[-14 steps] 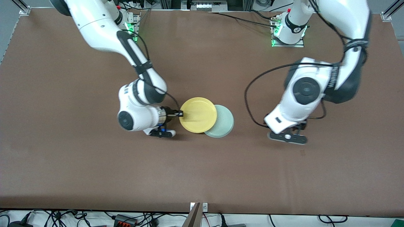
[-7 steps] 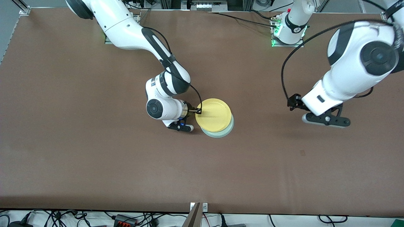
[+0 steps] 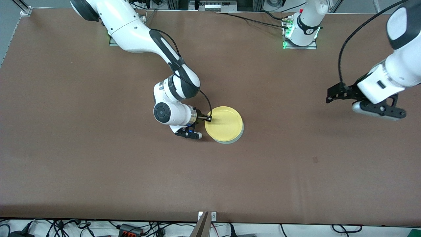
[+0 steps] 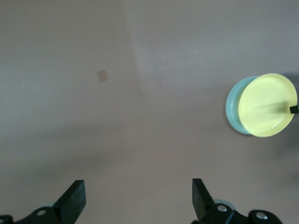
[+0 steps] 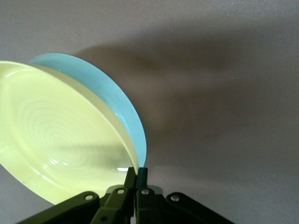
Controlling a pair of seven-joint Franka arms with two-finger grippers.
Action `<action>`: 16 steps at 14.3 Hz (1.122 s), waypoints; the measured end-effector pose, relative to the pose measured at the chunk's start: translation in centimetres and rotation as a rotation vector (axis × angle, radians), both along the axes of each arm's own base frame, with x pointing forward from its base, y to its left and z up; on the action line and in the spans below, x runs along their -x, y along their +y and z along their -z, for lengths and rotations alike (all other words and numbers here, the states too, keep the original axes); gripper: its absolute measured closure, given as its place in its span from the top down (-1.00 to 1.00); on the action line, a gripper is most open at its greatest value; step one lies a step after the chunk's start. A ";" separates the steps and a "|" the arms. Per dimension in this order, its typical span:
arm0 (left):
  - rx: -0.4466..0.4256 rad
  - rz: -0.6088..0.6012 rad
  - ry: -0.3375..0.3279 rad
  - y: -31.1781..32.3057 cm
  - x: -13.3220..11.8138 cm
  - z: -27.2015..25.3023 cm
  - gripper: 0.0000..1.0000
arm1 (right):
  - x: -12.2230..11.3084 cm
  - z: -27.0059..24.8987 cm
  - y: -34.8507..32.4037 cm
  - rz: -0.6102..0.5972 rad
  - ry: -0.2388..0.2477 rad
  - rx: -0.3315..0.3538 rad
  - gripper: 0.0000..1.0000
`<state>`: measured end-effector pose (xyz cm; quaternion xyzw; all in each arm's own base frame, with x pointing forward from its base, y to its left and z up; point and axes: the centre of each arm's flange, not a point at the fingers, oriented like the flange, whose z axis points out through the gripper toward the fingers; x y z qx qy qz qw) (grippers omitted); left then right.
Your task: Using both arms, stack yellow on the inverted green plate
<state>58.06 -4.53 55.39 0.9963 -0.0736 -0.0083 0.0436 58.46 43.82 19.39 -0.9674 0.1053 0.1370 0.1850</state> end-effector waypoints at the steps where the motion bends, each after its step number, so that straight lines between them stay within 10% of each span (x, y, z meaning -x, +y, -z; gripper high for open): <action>1: -0.036 0.001 -0.002 0.7 0.9 -0.2 1.00 | -0.1 0.0 0.1 0.006 0.000 0.000 -0.96; 11: -0.065 -0.070 -0.002 1.9 2.3 -0.7 1.00 | 0.1 0.0 0.8 0.042 0.015 0.007 -0.90; 16: -0.063 -0.071 -0.002 1.9 2.3 -0.7 1.00 | -1.4 -2.9 0.5 0.067 -0.013 0.008 -0.02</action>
